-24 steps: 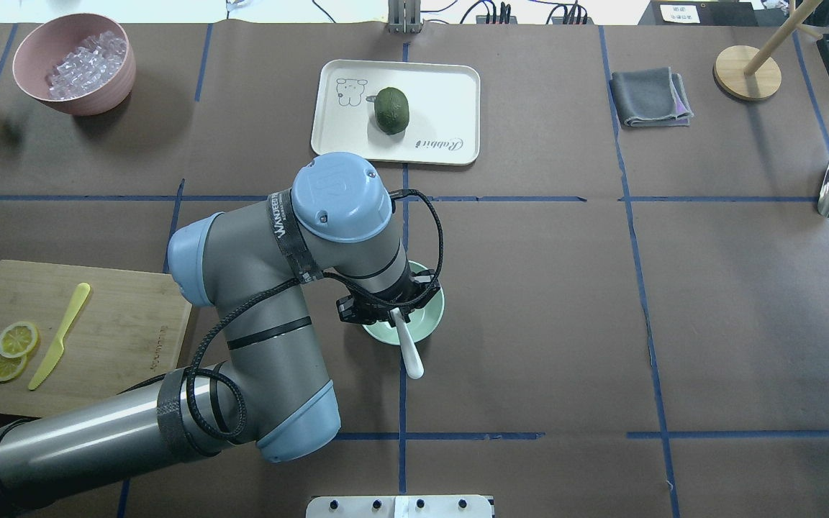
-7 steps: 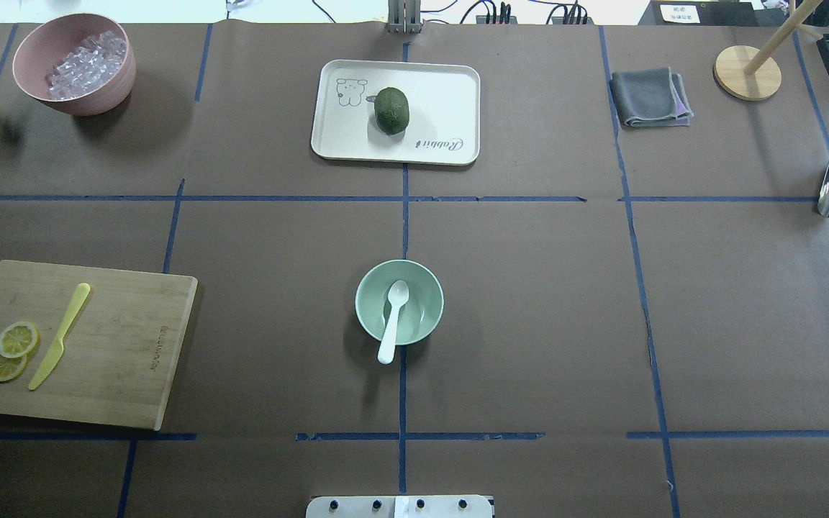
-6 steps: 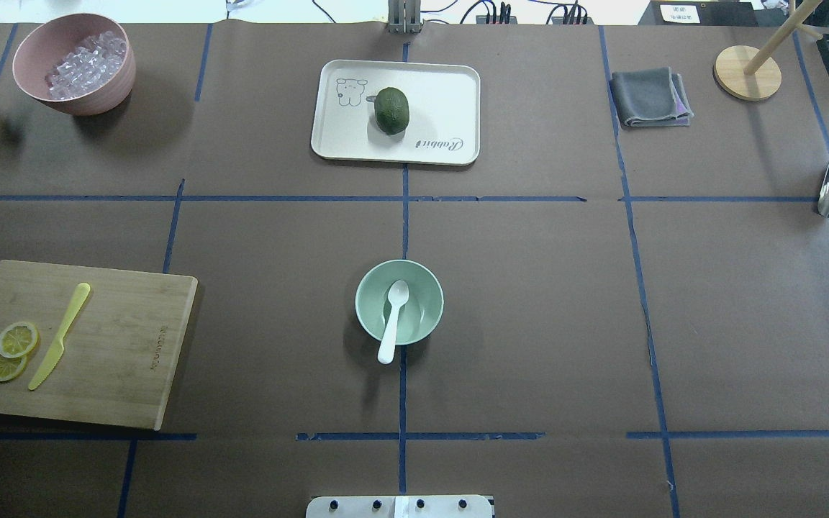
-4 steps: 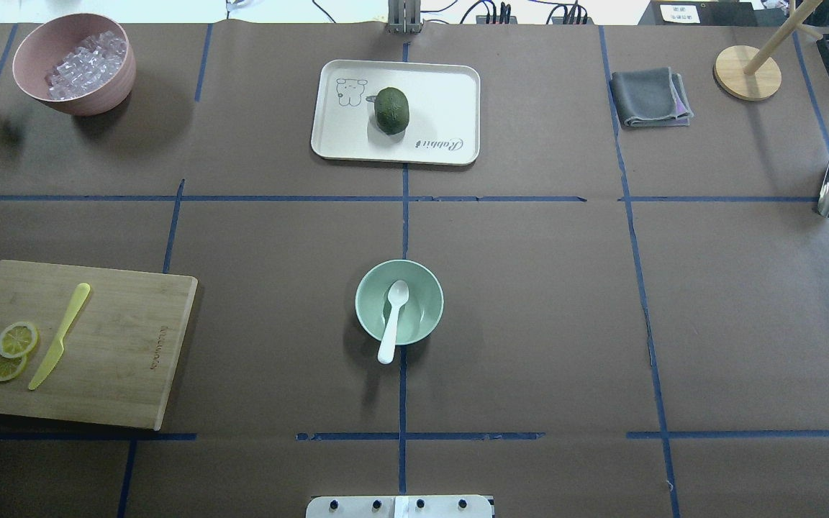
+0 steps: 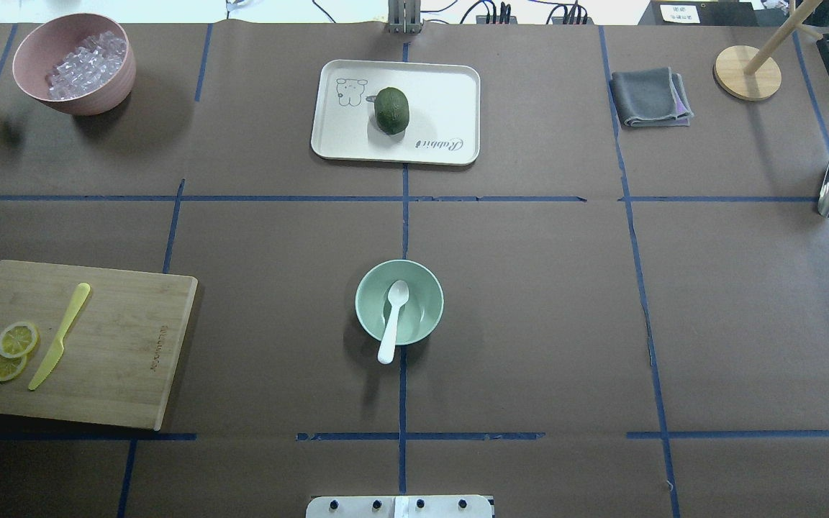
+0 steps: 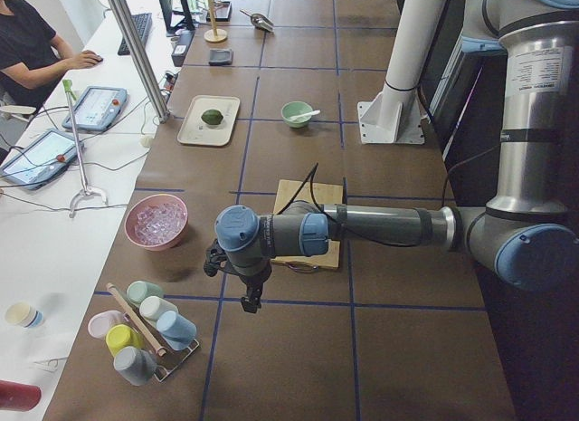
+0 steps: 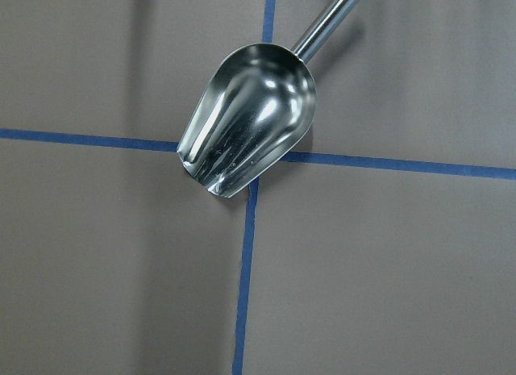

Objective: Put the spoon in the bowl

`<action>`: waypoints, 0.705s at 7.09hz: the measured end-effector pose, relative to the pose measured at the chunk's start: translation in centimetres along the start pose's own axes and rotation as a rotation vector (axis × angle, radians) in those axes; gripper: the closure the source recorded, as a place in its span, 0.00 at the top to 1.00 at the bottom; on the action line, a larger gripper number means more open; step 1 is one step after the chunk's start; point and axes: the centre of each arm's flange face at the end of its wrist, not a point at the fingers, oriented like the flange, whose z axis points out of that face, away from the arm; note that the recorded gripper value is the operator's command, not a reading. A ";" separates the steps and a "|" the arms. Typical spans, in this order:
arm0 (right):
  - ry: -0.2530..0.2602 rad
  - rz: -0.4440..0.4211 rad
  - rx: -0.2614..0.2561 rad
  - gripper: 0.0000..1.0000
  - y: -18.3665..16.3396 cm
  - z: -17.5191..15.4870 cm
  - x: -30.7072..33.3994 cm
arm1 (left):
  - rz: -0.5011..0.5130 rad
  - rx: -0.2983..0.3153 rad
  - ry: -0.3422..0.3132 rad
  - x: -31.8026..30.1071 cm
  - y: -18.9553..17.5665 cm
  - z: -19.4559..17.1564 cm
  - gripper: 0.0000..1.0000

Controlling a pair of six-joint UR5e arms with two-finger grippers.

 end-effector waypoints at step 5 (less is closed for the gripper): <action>0.001 -0.001 0.001 1.00 0.0 0.0 0.0 | -0.016 -0.004 -0.002 -0.6 1.0 0.4 1.00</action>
